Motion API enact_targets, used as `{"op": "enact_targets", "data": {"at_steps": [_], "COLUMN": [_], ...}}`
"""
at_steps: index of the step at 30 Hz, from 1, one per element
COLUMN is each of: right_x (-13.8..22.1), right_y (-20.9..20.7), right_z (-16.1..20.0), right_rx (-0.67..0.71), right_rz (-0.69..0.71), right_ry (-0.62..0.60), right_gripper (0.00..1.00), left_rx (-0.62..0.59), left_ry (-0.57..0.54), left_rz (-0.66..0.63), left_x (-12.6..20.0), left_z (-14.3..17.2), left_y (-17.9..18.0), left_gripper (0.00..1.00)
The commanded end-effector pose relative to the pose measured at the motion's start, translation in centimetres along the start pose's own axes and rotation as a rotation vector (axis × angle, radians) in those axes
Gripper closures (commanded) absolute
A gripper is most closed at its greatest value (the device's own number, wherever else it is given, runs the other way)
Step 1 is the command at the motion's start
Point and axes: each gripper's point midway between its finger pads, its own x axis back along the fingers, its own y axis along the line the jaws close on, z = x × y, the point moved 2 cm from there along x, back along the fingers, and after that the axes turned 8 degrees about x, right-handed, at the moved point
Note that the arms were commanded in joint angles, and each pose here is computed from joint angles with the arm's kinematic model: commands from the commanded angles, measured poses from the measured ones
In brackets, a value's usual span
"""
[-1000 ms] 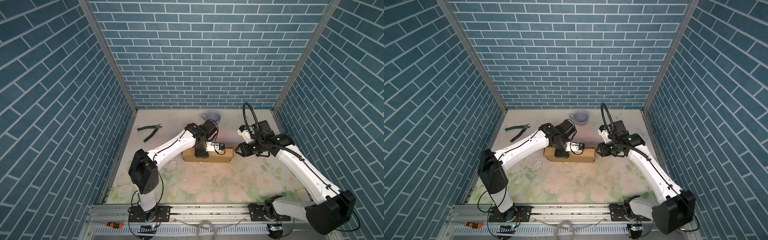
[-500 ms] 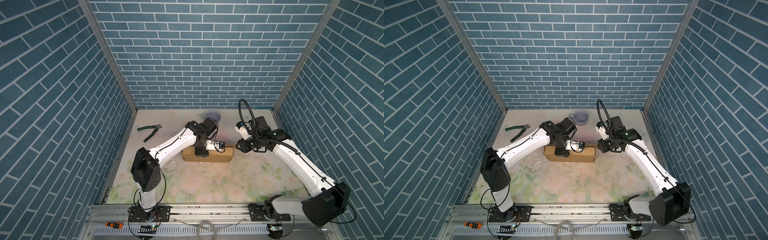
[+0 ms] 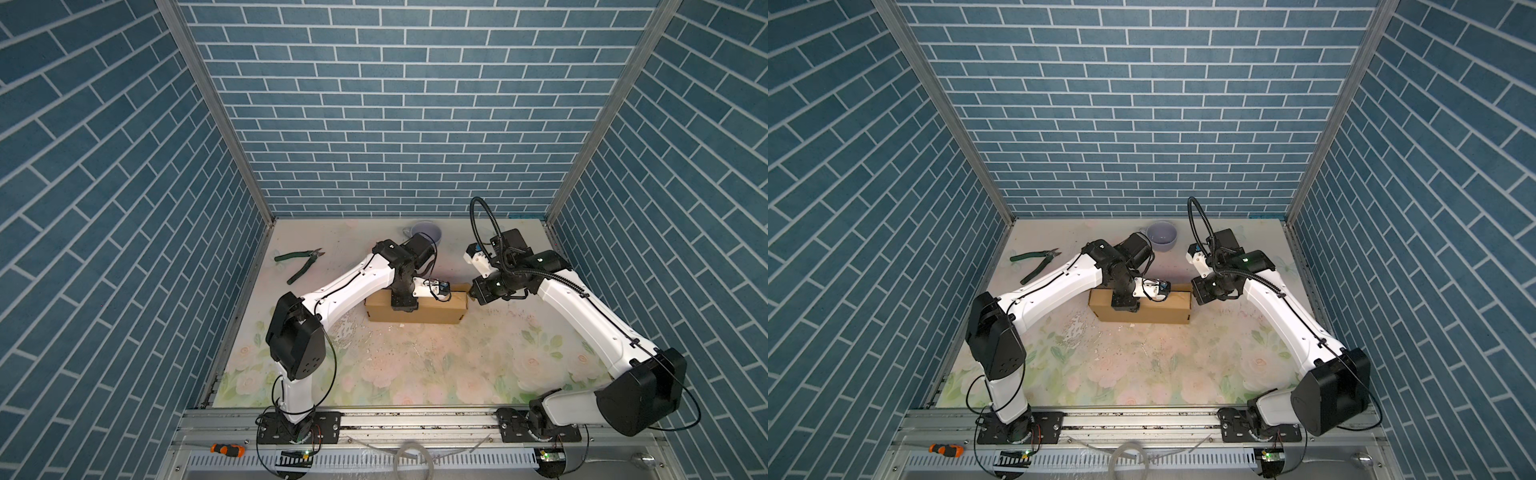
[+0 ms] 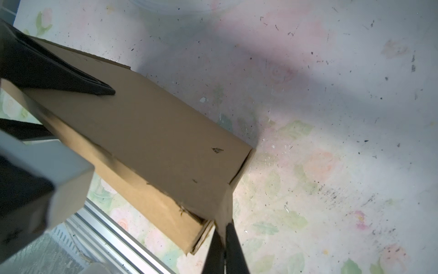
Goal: Assemble paper box
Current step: Turn over the paper box at the center of the table.
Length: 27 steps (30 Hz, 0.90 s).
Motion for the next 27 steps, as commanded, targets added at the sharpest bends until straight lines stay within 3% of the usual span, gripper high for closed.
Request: {"op": "enact_targets", "data": {"at_steps": [1, 7, 13, 14, 16, 18, 25, 27], "right_x": [1.3, 1.9, 2.3, 2.2, 1.8, 1.3, 0.5, 0.5], "right_y": [1.2, 2.4, 2.7, 2.6, 2.2, 1.9, 1.4, 1.5], "right_z": [-0.8, -1.7, -1.9, -1.8, -1.5, -1.3, -1.5, -1.7], "right_rx": [-0.079, -0.163, -0.156, -0.155, -0.155, -0.153, -0.133, -0.114], "right_rz": [-0.061, -0.143, -0.151, -0.146, -0.129, -0.113, -0.103, -0.114], "right_ry": [0.007, 0.028, 0.005, 0.011, 0.026, 0.039, 0.045, 0.040], "right_gripper": [1.00, 1.00, 1.00, 1.00, 1.00, 1.00, 1.00, 0.99], "left_rx": [0.001, 0.004, 0.007, 0.012, 0.028, 0.044, 0.057, 0.054], "left_ry": [0.051, 0.047, 0.048, 0.048, 0.050, 0.031, -0.031, -0.044], "left_rz": [0.067, 0.067, 0.045, 0.036, 0.006, -0.009, -0.031, -0.025], "left_x": [-2.4, -2.5, -2.5, -2.6, -2.4, -2.1, -1.8, -2.1], "left_z": [0.8, 0.6, 0.7, 0.8, 1.0, 1.0, 0.6, 0.6], "left_y": [-0.4, -0.3, 0.3, 0.6, 1.4, 2.0, 3.1, 3.1], "left_gripper": [0.44, 0.44, 0.46, 0.45, 0.33, 0.32, 0.53, 0.54]}}
